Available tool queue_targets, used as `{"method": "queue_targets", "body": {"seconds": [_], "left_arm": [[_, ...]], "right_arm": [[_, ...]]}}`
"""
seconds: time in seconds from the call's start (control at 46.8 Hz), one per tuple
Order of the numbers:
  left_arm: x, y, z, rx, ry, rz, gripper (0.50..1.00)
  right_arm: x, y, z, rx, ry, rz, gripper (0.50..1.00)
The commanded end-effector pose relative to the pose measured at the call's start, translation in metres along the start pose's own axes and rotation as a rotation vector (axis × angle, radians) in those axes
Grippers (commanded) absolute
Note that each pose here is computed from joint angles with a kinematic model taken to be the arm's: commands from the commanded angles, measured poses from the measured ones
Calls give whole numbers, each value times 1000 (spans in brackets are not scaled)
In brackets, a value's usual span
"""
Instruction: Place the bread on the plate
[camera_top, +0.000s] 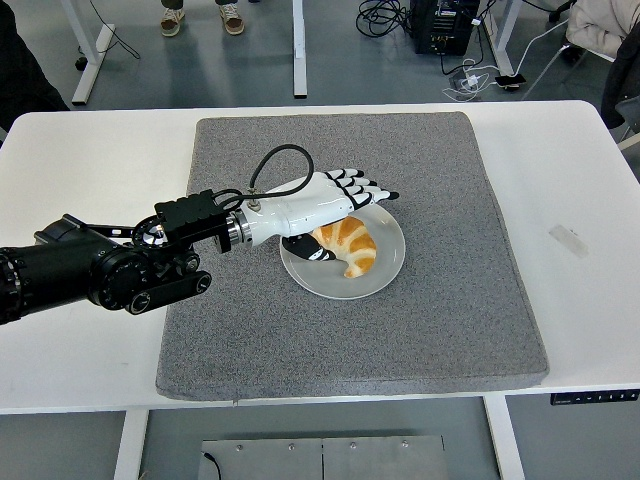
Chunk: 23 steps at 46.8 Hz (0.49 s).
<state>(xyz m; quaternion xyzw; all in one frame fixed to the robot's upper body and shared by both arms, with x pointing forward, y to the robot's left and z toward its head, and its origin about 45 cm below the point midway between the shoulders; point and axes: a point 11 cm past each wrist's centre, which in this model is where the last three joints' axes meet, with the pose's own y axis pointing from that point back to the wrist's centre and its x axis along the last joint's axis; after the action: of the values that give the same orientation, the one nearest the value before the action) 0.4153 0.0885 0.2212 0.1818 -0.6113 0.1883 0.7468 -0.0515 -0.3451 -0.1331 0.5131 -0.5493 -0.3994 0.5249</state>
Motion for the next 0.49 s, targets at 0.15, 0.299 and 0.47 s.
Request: {"method": "queue_targets", "body": {"seconds": [0.15, 0.299, 0.47], "left_arm": [[30, -6, -5, 15, 165, 124, 963], [50, -5, -18, 65, 320, 178, 963], [66, -7, -23, 85, 421, 260, 965]], "right_arm": [[0, 0, 0, 0, 0, 0, 1000], [0, 0, 0, 0, 0, 0, 1000], [0, 0, 0, 0, 0, 0, 1000]]}}
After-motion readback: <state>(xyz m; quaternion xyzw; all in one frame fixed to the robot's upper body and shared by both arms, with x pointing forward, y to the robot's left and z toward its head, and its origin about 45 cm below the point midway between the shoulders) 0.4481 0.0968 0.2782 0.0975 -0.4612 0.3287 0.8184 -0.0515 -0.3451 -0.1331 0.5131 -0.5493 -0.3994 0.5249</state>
